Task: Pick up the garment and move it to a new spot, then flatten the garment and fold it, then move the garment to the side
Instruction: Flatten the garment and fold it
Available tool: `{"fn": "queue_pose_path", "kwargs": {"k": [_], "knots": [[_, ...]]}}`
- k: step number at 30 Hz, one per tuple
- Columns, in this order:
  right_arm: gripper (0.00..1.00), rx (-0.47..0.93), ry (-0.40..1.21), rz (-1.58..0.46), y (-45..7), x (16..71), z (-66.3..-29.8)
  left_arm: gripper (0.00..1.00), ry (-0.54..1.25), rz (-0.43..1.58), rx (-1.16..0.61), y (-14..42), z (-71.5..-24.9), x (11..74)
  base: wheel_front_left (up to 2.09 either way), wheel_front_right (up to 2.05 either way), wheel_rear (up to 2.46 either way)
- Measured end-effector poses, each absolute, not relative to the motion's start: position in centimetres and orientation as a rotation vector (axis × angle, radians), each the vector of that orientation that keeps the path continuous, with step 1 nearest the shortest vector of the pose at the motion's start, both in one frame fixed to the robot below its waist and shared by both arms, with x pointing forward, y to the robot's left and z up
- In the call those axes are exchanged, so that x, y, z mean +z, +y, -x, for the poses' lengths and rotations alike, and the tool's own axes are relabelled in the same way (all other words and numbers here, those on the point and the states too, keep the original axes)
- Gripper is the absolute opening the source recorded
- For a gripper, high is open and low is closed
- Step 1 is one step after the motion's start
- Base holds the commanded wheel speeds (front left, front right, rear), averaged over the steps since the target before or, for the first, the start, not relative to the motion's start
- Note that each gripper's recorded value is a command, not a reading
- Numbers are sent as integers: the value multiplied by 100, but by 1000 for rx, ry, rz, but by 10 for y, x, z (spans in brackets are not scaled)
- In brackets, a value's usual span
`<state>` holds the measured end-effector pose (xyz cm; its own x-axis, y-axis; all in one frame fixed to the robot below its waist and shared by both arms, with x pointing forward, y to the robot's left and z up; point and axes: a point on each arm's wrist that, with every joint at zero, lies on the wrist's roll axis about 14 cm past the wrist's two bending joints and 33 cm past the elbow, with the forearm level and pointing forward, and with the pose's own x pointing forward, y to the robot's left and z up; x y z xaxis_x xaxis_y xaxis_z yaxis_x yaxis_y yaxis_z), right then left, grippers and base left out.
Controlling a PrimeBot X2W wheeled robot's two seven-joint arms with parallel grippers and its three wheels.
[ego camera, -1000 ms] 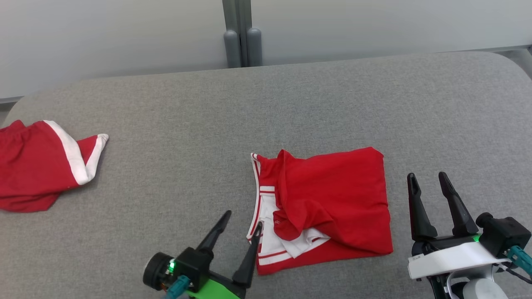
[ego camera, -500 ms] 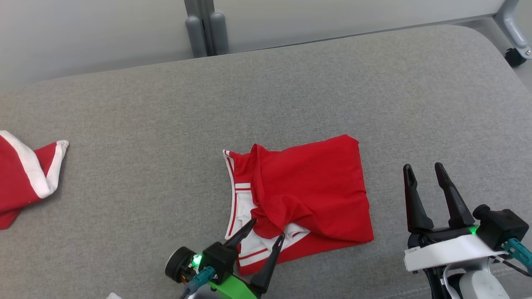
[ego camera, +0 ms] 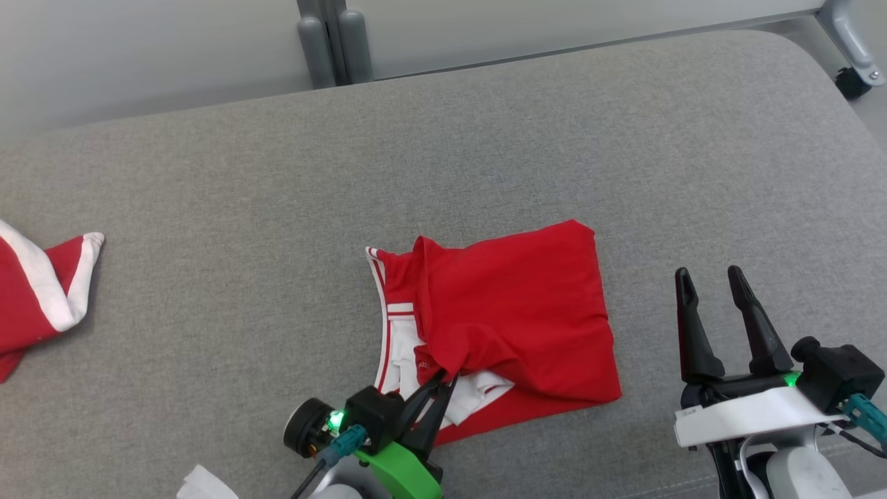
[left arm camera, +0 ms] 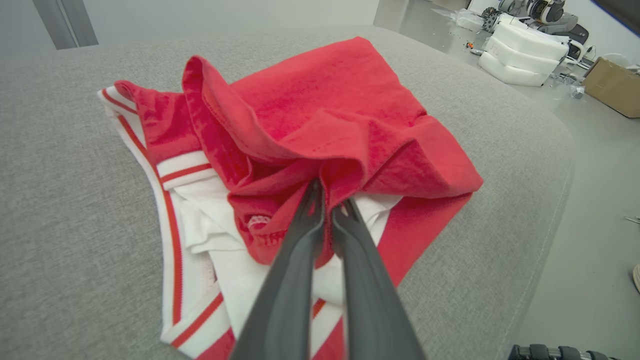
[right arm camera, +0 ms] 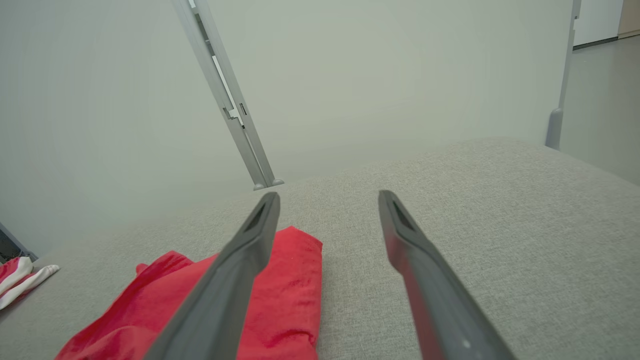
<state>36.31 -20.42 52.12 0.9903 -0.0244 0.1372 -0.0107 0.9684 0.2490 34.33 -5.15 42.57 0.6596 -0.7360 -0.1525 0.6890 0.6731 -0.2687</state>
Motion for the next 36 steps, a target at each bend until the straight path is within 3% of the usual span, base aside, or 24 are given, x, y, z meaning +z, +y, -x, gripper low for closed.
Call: {"fn": "queue_pose_path", "kwargs": {"k": [7,17,18,19,27,36], "knots": [[100,10,-143,-257,-199,522,-364,0,230,175,-823,-42,-336,434,0,0,0],[100,43,-132,-263,-190,519,-369,0,334,186,-813,-22,-301,408,0,0,0],[100,45,-129,-264,-189,519,-370,90,339,187,-804,-20,-301,406,0,0,0],[100,49,-127,-263,-188,518,-371,100,341,191,-795,-19,-301,406,0,0,0],[100,67,-128,-264,-183,519,-372,100,265,230,-732,-11,-316,428,0,0,0],[100,94,-147,-265,-175,526,-373,100,81,223,-475,55,-357,472,0,0,0]]}}
